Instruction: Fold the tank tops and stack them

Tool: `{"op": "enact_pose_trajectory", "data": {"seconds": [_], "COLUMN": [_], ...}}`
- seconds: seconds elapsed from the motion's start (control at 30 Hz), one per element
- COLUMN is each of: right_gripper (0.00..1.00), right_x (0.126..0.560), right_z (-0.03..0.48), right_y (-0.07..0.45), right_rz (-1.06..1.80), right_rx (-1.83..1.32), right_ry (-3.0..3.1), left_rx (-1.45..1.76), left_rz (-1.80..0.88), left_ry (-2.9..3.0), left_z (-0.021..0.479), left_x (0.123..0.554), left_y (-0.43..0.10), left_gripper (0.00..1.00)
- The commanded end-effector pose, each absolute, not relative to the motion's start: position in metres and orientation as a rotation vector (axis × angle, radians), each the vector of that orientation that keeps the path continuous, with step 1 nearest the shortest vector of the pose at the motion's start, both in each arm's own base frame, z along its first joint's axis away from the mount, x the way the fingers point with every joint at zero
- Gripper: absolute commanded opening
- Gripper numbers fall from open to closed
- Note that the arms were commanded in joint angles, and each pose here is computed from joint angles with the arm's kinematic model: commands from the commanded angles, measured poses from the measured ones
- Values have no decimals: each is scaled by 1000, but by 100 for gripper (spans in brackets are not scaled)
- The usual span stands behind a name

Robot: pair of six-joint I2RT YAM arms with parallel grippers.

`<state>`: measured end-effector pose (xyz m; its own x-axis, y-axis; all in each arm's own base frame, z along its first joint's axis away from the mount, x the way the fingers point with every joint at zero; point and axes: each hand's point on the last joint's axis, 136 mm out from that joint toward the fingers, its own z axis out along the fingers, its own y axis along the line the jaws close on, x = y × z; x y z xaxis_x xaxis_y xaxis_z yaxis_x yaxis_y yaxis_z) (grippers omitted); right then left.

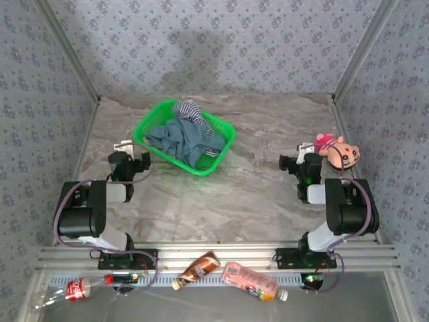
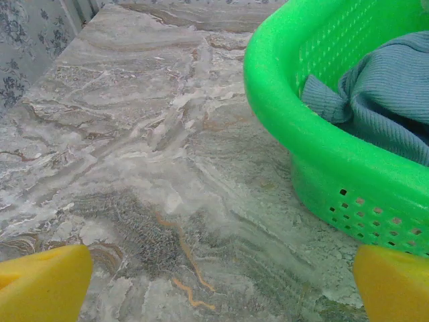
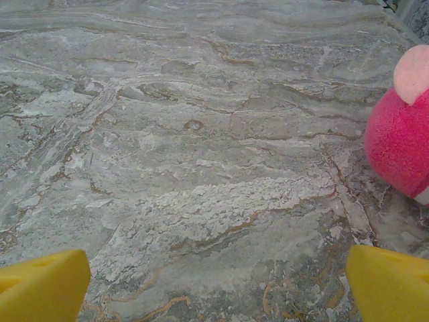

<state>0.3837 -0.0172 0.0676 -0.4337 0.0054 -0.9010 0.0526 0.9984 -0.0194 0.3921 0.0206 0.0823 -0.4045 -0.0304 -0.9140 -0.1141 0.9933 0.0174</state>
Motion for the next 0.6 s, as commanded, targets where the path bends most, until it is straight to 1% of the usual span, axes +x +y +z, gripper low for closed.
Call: {"op": "enact_pose_trajectory", "data": {"seconds": [0.0,0.57], "right_gripper": [100,100], "right_x": [392,391], "right_z": [85,84], "right_y": [-17,-18], "right_rz": [-60,-41], "right_rx": [23,28], "right_ry": [1962,1965], "left_rx": [-125,-123], "left_rz": [87,85], "left_ry": [1949,1951], "left_z": [91,90], "left_x": [397,396], "left_y": [23,23], "left_gripper": [100,99]}}
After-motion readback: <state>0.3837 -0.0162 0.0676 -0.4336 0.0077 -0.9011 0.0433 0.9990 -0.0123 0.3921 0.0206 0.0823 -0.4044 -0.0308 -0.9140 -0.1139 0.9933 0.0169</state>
